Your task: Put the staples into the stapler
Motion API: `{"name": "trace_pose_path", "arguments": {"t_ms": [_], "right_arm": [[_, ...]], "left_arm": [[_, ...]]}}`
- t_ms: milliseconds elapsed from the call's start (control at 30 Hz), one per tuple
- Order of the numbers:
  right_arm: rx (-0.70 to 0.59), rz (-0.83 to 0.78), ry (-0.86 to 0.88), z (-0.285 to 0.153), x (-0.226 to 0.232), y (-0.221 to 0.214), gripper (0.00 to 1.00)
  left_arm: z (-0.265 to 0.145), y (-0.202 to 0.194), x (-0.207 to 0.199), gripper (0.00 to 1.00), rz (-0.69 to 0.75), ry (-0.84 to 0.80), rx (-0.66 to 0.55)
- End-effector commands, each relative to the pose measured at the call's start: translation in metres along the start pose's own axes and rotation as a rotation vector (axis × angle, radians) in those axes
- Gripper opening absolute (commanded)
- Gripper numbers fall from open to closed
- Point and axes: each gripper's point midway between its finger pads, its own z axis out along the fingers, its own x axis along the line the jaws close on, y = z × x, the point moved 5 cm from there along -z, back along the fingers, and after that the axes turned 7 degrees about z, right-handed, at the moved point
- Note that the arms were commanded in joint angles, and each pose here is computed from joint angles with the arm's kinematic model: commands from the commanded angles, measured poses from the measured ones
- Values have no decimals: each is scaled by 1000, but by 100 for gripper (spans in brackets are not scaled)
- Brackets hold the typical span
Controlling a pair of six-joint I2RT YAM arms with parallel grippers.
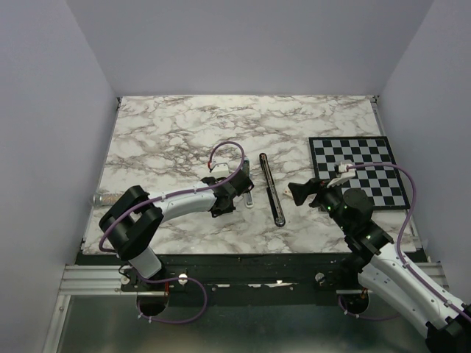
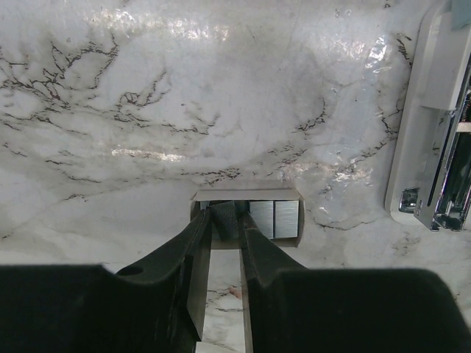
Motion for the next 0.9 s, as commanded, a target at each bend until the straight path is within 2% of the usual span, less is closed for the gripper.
{"name": "trace_pose_path", "arguments": {"t_ms": [0, 300, 733, 867], "right_arm": [[-6, -8, 1, -1, -1, -2, 100], [-7, -8, 1, -1, -1, -2, 100], [-9, -10, 5, -1, 0, -1, 100], [-7, -8, 5, -1, 0, -2, 100]], "left_arm": [[5, -4, -2, 29, -12, 17, 7], [8, -5, -2, 32, -33, 26, 12], [-3, 4, -2, 19, -52, 12, -25], [-11, 12, -2, 19, -48, 8, -51]]}}
